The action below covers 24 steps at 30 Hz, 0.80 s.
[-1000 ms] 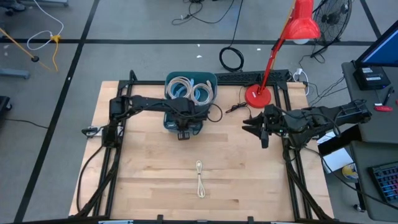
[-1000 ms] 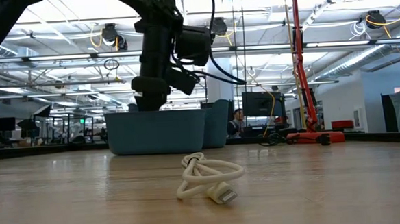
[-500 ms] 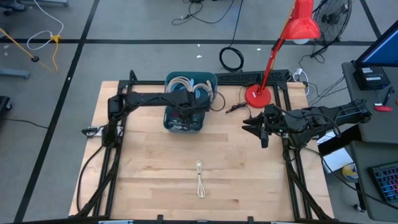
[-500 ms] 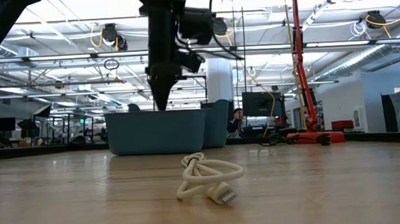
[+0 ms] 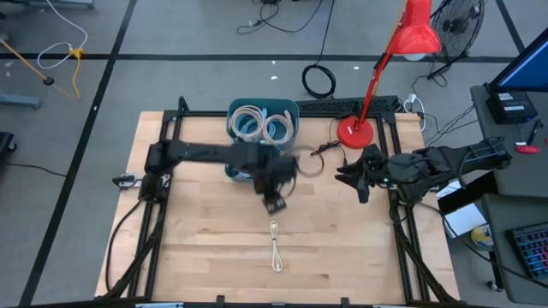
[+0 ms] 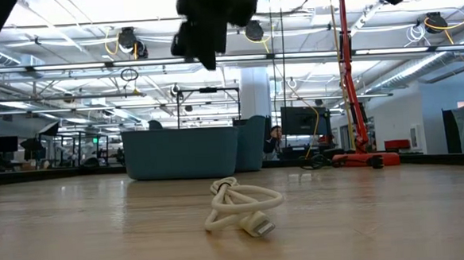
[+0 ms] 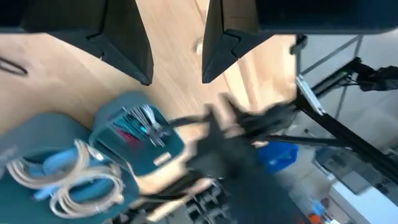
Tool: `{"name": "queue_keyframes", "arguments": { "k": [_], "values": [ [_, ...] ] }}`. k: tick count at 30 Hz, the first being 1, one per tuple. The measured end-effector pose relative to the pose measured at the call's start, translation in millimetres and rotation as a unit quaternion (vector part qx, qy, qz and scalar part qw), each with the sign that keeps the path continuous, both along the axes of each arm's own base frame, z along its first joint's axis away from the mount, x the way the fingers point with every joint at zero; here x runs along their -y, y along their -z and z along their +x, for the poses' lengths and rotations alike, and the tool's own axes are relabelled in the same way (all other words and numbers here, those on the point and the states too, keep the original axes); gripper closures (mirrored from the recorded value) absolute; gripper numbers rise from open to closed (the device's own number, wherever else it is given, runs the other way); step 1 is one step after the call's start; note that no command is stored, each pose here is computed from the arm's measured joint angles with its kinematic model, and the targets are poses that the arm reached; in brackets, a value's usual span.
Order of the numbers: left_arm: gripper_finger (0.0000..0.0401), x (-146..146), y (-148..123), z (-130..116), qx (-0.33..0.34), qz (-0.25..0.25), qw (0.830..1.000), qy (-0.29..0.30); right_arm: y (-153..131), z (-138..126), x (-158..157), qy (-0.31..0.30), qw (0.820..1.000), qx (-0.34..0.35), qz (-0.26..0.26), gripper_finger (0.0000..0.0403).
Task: Pick & Place USB Port
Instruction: Put the brown charger cable into the bottom blue bin
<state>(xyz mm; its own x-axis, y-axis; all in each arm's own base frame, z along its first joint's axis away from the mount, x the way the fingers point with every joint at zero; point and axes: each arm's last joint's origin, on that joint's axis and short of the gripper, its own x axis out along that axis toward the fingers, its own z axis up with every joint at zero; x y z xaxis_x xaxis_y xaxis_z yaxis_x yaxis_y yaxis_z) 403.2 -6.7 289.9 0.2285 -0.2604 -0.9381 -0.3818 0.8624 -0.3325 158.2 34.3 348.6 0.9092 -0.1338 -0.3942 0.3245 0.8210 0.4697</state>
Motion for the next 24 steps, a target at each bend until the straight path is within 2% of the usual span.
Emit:
{"name": "queue_keyframes", "arguments": {
  "k": [5,9,12,15,20,24],
  "values": [
    [0.0249,62,0,3,0.018,0.012,0.999,-0.04,8,-4,2,0.018,0.999,-0.043,0.018,0.0273],
    [0.0249,96,-2,2,0.037,0.01,0.99,-0.134,15,-7,3,0.027,0.996,-0.077,0.025,0.0273],
    [0.0249,117,-3,6,0.065,-0.014,0.975,-0.214,16,-8,3,0.026,0.996,-0.085,0.023,0.0273],
    [0.0249,137,3,12,0.084,-0.044,0.956,-0.277,16,-8,1,-0.006,0.995,-0.094,0.016,0.0273],
    [0.0249,168,28,24,0.081,-0.094,0.926,-0.356,17,-8,-2,-0.086,0.99,-0.107,0.004,0.0273],
    [0.0249,177,36,23,0.097,-0.071,0.906,-0.405,17,-9,-4,-0.146,0.983,-0.114,-0.025,0.0273]
  ]
}}
